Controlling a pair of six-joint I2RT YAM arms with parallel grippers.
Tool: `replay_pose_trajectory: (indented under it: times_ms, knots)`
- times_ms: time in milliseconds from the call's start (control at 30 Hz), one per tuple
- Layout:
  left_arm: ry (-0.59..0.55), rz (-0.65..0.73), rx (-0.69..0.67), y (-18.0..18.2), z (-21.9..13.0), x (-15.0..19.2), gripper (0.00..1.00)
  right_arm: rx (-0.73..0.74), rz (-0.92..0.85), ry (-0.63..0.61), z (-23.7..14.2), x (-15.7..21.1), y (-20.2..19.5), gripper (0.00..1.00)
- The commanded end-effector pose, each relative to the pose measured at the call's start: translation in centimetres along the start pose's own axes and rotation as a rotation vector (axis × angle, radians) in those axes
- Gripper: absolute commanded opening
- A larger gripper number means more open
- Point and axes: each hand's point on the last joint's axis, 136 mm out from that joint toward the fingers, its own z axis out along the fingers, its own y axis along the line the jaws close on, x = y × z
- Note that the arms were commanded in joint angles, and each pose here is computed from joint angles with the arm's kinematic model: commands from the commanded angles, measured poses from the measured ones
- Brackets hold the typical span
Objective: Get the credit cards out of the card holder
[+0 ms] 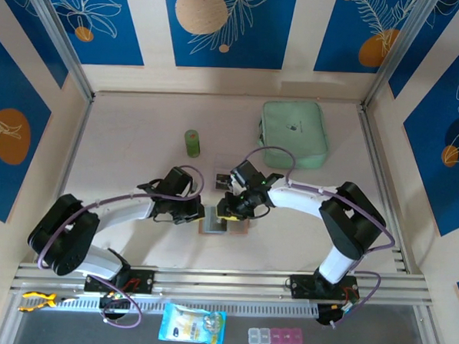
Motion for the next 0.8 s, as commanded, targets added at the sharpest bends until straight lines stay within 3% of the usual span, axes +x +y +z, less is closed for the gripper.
replay_pose_trajectory:
  times_ms: [0,367,767]
  knots:
    - [-0.002,0.025,0.03,-1.5,-0.7,-0.3,0.01,-0.004,0.01,0.002,-0.5,0.4,-0.5,0.33]
    - [0.056,0.046,0.064,-3.1,1.7,0.5,0.0,-0.01,0.04,0.02,0.1,0.6,-1.7,0.3]
    - [0.093,0.031,-0.018,-0.4,2.9,1.6,0.0,-0.024,0.059,0.037,1.1,0.6,-2.3,0.27]
